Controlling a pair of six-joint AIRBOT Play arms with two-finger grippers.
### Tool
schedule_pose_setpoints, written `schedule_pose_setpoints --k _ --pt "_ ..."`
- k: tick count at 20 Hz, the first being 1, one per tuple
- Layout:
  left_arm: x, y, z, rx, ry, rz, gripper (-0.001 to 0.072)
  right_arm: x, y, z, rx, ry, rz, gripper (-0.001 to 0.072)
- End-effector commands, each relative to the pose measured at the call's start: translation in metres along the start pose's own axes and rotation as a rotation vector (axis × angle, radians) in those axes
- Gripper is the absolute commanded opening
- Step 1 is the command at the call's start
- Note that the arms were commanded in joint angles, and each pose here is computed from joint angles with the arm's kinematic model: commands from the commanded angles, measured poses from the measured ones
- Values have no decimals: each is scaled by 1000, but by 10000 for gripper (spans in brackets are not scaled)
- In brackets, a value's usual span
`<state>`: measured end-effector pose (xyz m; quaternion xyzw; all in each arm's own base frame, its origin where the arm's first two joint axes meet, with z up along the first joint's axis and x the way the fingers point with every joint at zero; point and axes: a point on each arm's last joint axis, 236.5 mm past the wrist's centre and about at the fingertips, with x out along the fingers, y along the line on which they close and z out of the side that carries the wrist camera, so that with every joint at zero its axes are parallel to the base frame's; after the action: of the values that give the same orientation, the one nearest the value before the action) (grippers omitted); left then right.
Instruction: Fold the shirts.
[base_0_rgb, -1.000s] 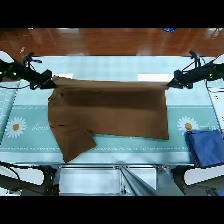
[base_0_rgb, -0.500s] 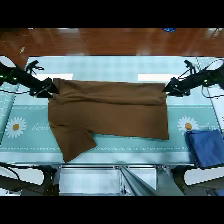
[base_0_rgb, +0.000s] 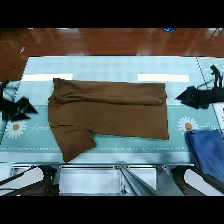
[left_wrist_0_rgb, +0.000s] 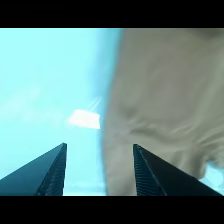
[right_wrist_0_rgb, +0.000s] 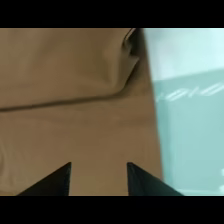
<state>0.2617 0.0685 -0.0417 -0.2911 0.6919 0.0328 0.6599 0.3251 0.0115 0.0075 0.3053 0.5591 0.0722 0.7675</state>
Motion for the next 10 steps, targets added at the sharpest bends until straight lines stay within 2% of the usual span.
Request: schedule_pose_setpoints --k 1,4,6,10 --pt "35 16 -54 -87 35 -77 510 11 9 -59 42 -64 90 406" --pt "57 8 -71 -110 78 -127 510 13 13 -86 48 -46 115 406" --pt "65 -7 -69 -102 59 -187 509 11 20 -88 52 -46 140 406" --pt "76 -19 -65 -68 30 -200 509 8 32 -84 76 -61 194 406"
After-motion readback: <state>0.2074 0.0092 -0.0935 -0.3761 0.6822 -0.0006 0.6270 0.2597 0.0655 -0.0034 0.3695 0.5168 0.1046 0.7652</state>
